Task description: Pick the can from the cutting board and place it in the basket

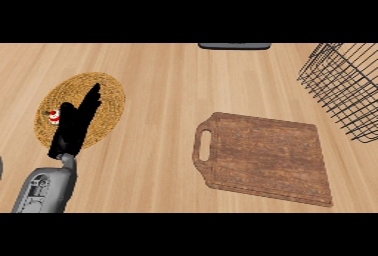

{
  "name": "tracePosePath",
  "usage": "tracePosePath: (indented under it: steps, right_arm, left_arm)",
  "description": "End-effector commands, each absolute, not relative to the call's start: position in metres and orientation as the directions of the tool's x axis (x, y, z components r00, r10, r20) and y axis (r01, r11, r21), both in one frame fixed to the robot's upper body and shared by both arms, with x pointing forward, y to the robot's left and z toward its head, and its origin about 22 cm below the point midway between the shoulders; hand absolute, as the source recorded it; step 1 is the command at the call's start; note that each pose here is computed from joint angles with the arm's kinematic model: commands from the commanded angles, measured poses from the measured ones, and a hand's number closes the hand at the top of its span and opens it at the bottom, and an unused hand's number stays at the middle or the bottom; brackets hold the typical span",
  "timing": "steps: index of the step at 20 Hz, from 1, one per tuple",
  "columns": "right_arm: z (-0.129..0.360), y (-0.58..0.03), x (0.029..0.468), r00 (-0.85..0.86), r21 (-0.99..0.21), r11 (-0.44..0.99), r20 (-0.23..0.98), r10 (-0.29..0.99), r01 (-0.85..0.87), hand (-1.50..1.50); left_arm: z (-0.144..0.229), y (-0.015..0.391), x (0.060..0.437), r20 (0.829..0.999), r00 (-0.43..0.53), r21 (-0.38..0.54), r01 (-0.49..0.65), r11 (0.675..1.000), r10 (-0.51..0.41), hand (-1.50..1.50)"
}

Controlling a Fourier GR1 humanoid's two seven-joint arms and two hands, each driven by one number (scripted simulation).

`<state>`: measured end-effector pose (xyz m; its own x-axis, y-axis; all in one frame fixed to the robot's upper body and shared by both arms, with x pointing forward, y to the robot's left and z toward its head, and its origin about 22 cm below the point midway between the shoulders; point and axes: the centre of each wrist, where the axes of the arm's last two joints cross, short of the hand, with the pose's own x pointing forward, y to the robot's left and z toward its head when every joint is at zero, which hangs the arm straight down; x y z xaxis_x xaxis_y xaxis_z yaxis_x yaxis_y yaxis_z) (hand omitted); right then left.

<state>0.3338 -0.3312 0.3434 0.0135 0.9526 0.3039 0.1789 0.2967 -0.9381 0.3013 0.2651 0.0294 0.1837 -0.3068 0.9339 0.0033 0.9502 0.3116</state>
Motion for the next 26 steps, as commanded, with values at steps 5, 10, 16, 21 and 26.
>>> tracePosePath:
  steps: [5, 10, 16, 21, 26]
  right_arm:
    - [0.299, -0.422, 0.352, 0.047, -0.947, 0.256, 0.269, 0.962, 0.194, 1.50]
    - [0.280, -0.444, 0.374, -0.021, -0.948, 0.288, 0.287, 0.958, 0.137, 1.50]
    - [0.244, -0.452, 0.388, -0.031, -0.959, 0.268, 0.266, 0.963, 0.088, 1.50]
    - [0.221, -0.453, 0.399, 0.002, -0.932, 0.357, 0.357, 0.934, 0.067, 1.50]
    - [0.195, -0.457, 0.399, 0.076, -0.882, 0.471, 0.468, 0.881, -0.026, -1.50]
  left_arm:
    - [0.025, 0.267, 0.296, 0.938, 0.181, 0.299, 0.002, 0.954, -0.295, 0.00]
    - [0.022, 0.261, 0.304, 0.938, 0.171, 0.304, 0.018, 0.952, -0.303, 0.00]
    - [0.031, 0.273, 0.307, 0.934, 0.192, 0.301, 0.022, 0.953, -0.300, 0.00]
    - [0.030, 0.262, 0.310, 0.933, 0.167, 0.321, 0.008, 0.947, -0.318, 0.00]
    - [0.012, 0.267, 0.292, 0.933, 0.181, 0.312, 0.018, 0.950, -0.310, 0.00]
